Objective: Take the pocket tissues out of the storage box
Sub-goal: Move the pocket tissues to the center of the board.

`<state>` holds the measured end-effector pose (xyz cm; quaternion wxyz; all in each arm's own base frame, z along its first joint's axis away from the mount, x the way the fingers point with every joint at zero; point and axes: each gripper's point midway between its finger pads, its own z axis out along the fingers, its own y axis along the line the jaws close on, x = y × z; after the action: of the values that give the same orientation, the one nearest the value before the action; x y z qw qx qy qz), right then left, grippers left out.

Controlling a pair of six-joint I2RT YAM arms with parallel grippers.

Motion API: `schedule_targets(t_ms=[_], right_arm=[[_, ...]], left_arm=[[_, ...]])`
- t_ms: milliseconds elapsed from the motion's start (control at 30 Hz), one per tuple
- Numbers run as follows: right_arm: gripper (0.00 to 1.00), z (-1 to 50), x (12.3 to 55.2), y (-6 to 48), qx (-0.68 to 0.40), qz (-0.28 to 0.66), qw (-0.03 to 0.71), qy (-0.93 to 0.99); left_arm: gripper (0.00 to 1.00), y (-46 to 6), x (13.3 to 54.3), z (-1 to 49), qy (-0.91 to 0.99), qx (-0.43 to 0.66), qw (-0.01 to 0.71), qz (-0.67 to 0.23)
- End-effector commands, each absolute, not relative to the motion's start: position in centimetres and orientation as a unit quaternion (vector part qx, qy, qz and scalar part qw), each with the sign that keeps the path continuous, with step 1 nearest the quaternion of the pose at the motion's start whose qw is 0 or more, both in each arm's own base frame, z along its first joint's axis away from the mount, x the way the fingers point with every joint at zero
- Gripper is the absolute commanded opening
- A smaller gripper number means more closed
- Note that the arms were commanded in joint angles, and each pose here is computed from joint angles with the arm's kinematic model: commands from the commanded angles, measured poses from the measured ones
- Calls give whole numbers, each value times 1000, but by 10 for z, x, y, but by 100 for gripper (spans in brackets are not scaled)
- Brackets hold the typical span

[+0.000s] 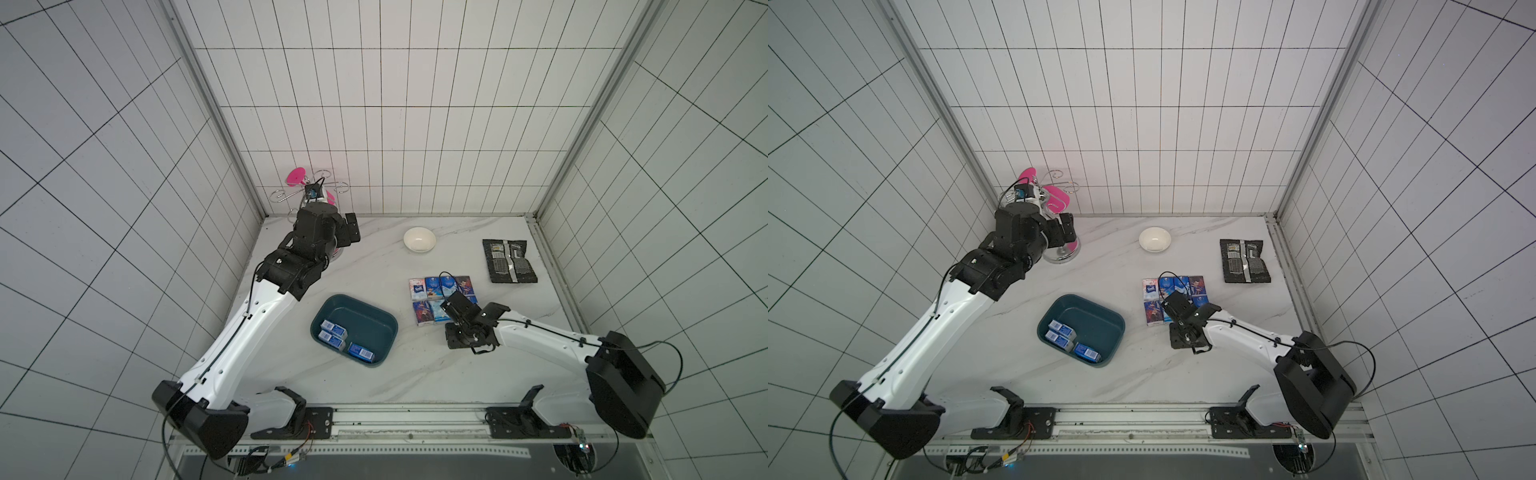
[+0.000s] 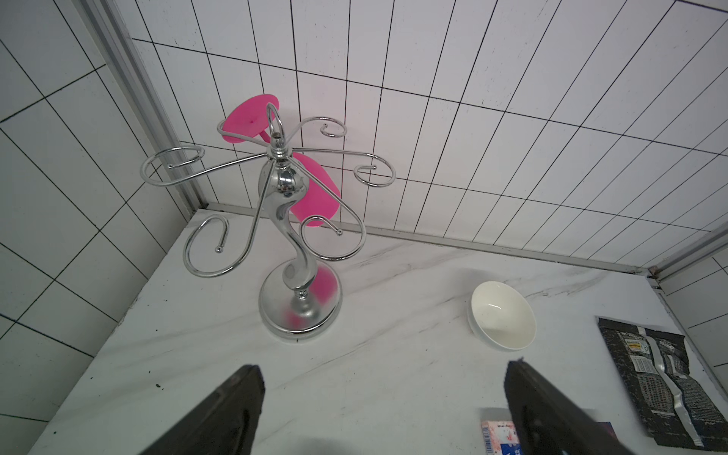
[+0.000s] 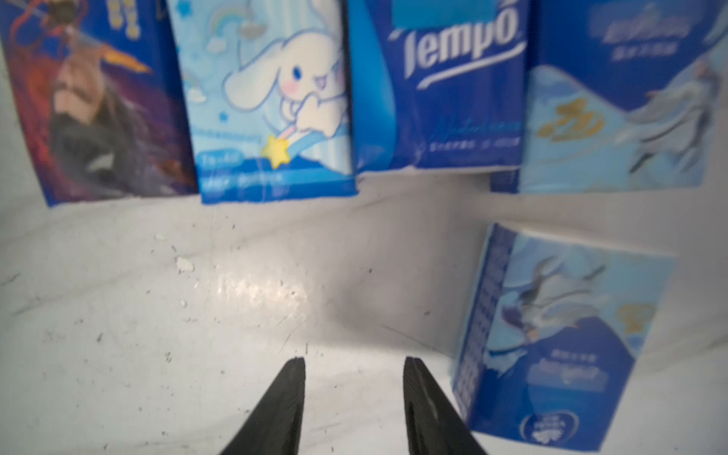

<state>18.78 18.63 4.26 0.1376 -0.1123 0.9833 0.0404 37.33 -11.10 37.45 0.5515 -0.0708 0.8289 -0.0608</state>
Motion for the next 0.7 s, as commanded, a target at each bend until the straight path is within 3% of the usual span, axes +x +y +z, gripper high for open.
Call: schedule_targets(t_ms=[0,333,667], right_arm=[[44,45,176,170,-104,23,130,986],[45,34,156,145,-91,3,109,990],[45,31,170,127,-63,-13,119,991]], left_arm=[[99,-107,373,384,822,-74,562,-59],[98,-113,379,381,823,-73,559,-66],[98,-116,381,382,823,-70,559,-67]])
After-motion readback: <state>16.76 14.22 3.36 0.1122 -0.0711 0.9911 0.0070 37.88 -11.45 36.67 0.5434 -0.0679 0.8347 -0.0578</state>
